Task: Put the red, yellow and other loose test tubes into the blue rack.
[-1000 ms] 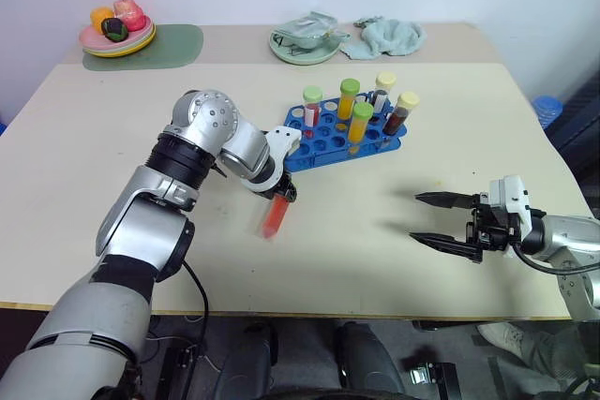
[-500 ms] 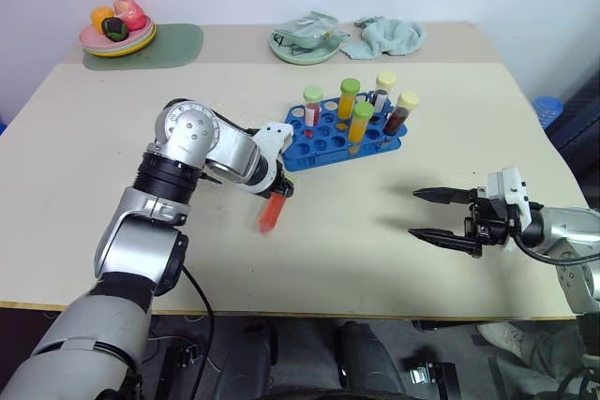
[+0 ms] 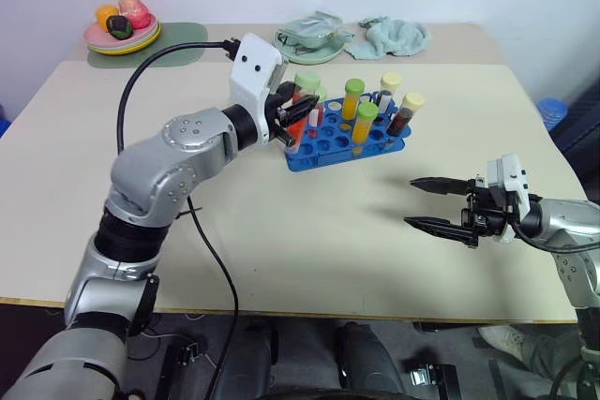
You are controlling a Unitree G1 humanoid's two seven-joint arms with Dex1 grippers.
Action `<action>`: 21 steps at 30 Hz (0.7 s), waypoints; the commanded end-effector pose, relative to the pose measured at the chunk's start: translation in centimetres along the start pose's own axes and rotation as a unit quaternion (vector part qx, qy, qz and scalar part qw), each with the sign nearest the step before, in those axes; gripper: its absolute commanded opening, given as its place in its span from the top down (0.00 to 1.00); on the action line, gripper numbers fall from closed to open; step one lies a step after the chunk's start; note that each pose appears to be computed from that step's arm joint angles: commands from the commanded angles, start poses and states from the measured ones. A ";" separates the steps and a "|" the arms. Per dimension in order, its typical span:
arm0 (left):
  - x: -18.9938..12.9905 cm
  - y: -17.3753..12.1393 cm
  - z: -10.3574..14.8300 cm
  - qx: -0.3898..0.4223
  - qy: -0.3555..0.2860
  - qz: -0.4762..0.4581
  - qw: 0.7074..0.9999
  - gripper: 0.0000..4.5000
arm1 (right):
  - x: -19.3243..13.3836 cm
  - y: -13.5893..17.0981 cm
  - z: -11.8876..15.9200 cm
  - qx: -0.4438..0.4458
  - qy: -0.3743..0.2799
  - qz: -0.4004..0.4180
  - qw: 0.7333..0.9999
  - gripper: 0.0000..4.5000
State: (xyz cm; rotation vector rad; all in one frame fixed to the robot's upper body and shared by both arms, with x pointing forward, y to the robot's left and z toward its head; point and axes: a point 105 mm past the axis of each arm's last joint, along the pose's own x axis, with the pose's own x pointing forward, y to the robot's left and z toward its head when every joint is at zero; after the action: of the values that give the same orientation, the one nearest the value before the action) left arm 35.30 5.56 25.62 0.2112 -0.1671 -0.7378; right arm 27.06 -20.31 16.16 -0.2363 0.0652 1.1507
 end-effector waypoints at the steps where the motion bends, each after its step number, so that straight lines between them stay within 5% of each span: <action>1: 0.9 -1.6 0.0 0.125 -0.081 -0.003 0.989 0.66 | -0.1 -0.2 2.0 -0.028 -0.027 -0.015 0.999 0.20; 10: 3.4 -3.8 -2.1 0.052 -0.174 0.003 0.983 0.66 | -0.7 -0.5 2.4 -0.037 -0.019 -0.037 0.998 0.20; 21: 5.5 -4.0 -4.3 0.092 -0.153 0.016 0.984 0.66 | -1.4 -0.8 2.8 -0.047 -0.025 -0.061 0.997 0.20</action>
State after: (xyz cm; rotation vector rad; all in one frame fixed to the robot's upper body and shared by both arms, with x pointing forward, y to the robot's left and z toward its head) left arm 37.89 -0.33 19.38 0.2582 -0.4595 -0.7312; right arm 27.24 -21.38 17.78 -0.2616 0.0154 1.0459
